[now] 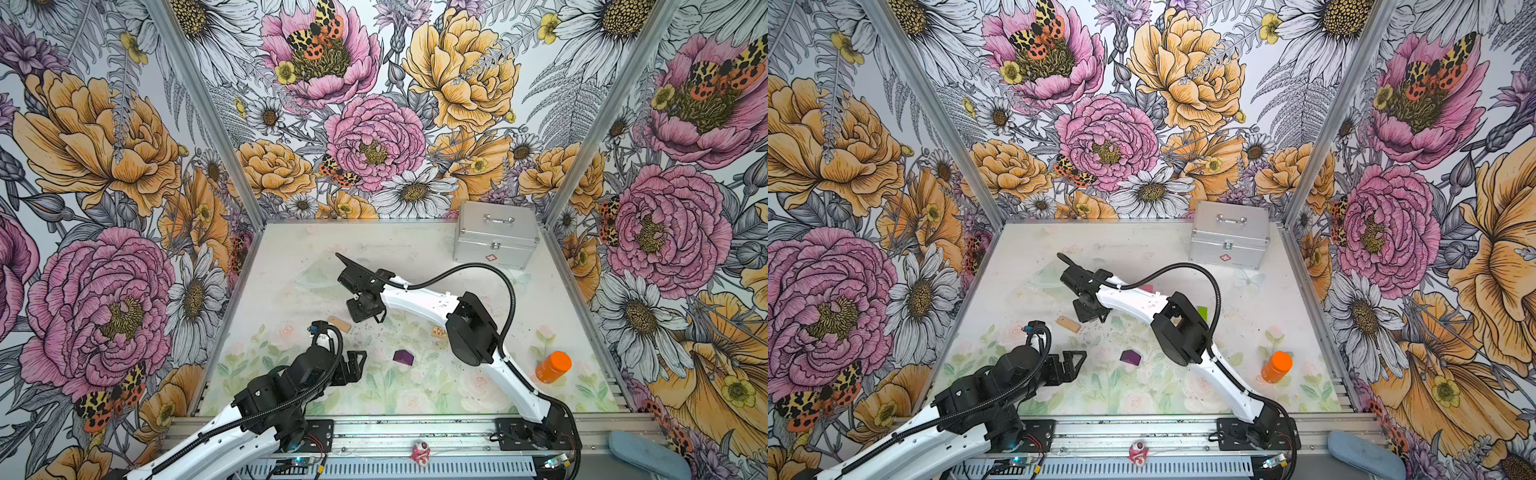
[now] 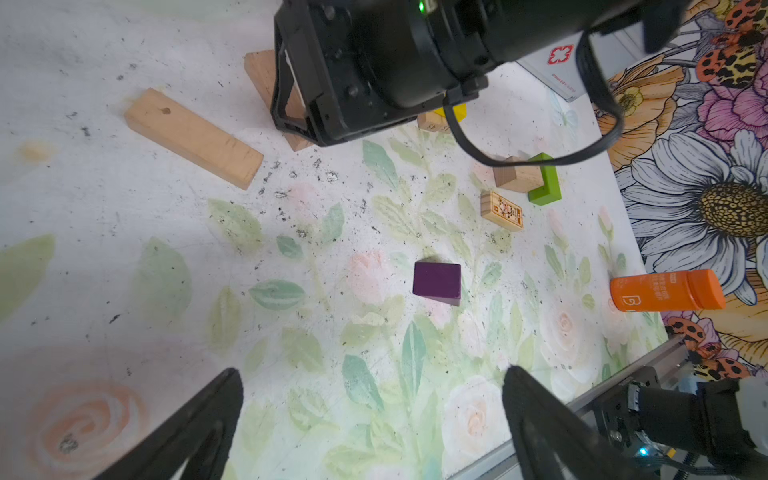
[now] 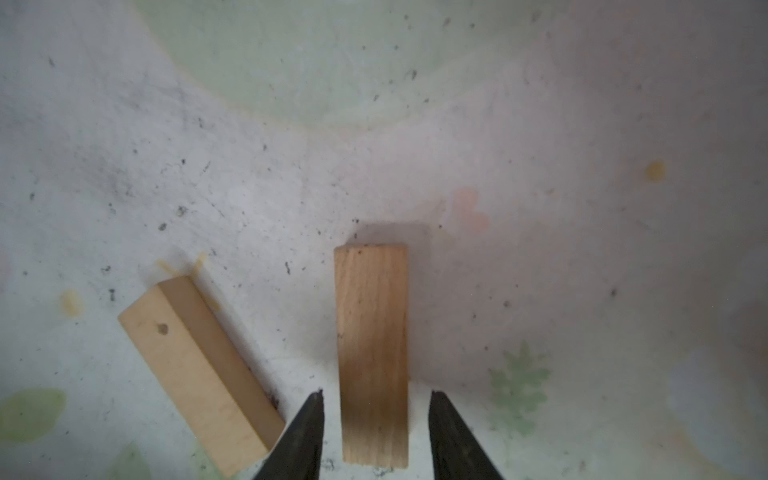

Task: Build the wood block tower
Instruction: 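Lower the right gripper and close it on one loose wooden bar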

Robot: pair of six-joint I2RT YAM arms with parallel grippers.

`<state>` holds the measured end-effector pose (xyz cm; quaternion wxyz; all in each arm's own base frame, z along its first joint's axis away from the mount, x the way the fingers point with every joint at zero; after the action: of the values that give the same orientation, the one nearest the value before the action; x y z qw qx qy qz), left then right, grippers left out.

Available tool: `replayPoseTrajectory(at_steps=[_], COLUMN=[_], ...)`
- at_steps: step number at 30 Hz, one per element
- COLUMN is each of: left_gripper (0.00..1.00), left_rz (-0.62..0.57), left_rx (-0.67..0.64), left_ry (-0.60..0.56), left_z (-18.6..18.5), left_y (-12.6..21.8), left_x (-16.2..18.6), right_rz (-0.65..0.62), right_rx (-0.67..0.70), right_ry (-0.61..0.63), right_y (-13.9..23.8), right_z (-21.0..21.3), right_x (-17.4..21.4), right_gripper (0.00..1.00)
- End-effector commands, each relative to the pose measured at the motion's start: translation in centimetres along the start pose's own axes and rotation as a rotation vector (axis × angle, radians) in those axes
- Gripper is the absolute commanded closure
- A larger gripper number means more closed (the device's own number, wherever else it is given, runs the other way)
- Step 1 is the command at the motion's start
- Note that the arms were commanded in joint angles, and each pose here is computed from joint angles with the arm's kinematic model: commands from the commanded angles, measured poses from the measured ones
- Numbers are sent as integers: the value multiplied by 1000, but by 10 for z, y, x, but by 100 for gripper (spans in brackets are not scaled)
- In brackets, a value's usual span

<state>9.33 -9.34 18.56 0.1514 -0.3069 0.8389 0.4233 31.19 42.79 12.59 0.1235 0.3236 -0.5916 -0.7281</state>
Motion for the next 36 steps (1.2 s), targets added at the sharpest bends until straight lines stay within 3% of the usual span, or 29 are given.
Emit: replayPoseTrajectory(at_steps=[1,6,13,15,19,36], left_gripper=[1,1,1,1,1,1], left_rz=[1,-2,-5,-7,-7,-17], left_rx=[32,37,38,38,36,33], left_ry=[8,9,8,10,8,7], left_z=[-3,-3,-3,-3,-3,-3], left_y=[0,1,1,1,1,2], left_x=[0,0,0,0,0,-2], right_rz=[-3,5,20,20,16,-18], right_rx=[26,36,50,41,38,8], right_ry=[1,2,1,4,8,38], right_y=[1,-4,-7,-6,-6,0], right_z=[2,2,0,0,2,6], right_x=[-4,-5,-3,-4,-5,-14], right_gripper=[57,60,75,75,65,61])
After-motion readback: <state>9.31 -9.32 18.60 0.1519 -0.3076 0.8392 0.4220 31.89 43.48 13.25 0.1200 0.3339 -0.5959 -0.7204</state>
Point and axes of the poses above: each gripper's point midway between its finger pads, its own y axis back along the fingers, its own z axis along the line the jaws close on, x = y × z, the point moved 10 cm from there along y, back along the fingers, and after that the axes turned 10 degrees about y, right-handed, at the moved point
